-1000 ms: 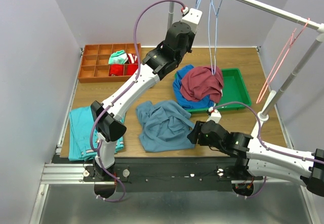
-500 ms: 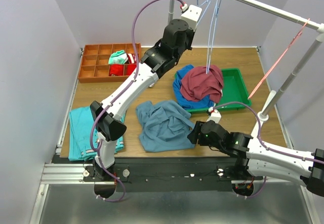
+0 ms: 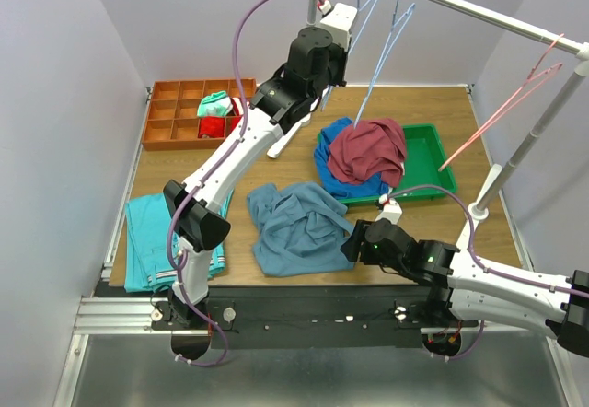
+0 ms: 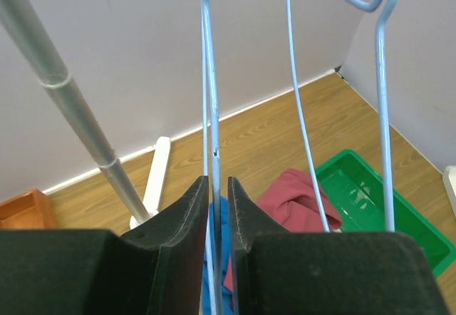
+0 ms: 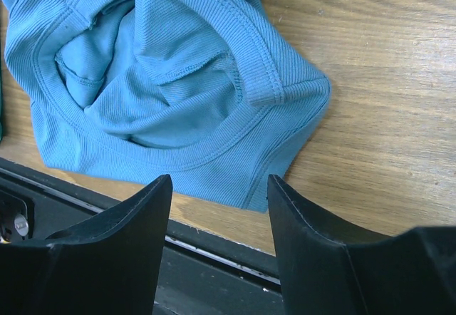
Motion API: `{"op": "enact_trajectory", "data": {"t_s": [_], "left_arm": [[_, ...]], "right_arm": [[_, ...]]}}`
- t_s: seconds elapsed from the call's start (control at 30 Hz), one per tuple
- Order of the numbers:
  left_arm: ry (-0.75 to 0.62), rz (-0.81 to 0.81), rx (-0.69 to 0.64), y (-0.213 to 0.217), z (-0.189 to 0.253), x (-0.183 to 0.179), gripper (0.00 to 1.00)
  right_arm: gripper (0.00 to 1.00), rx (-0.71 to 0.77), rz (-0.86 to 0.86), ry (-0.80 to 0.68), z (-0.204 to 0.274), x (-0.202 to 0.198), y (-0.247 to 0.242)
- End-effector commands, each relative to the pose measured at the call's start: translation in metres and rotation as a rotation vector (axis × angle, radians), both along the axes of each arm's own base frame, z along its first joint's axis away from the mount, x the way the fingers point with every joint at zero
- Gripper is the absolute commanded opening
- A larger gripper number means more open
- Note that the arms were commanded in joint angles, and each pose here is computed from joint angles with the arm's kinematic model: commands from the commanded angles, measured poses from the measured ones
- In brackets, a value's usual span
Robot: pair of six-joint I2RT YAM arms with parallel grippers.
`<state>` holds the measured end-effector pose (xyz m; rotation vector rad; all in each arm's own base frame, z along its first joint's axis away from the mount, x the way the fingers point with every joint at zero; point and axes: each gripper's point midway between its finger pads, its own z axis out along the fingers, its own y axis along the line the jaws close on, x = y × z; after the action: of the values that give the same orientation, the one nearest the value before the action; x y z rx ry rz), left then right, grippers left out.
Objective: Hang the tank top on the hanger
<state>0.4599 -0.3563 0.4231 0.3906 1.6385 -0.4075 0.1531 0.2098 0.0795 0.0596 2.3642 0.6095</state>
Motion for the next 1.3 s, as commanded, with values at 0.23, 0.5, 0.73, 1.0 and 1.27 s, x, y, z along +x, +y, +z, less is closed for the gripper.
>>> {"op": "enact_trajectory", "data": {"t_s": [0.23, 0.5, 0.73, 1.0, 1.27], "left_arm": [[0.043, -0.038, -0.025, -0.011, -0.013, 0.001, 0.12], [-0.07, 0.003, -0.095, 0.006, 0.043, -0.005, 0.0], [-0.124, 0.022, -0.088, 0.022, 0.066, -0.016, 0.0], [-0.126, 0.036, -0.051, 0.036, 0.061, -0.026, 0.0], [-0.11, 0.046, -0.032, 0.057, 0.051, -0.048, 0.0]], "right_arm": [[0.69, -0.013, -0.021, -0.018, 0.006, 0.003, -0.005], [0.72, -0.028, -0.024, -0.027, 0.01, 0.004, -0.008], [0.73, -0.037, -0.017, -0.037, 0.011, 0.006, -0.006], [0.72, -0.047, -0.004, -0.037, 0.011, 0.008, -0.001], [0.73, -0.056, -0.006, -0.052, 0.016, 0.01, -0.003]]}}
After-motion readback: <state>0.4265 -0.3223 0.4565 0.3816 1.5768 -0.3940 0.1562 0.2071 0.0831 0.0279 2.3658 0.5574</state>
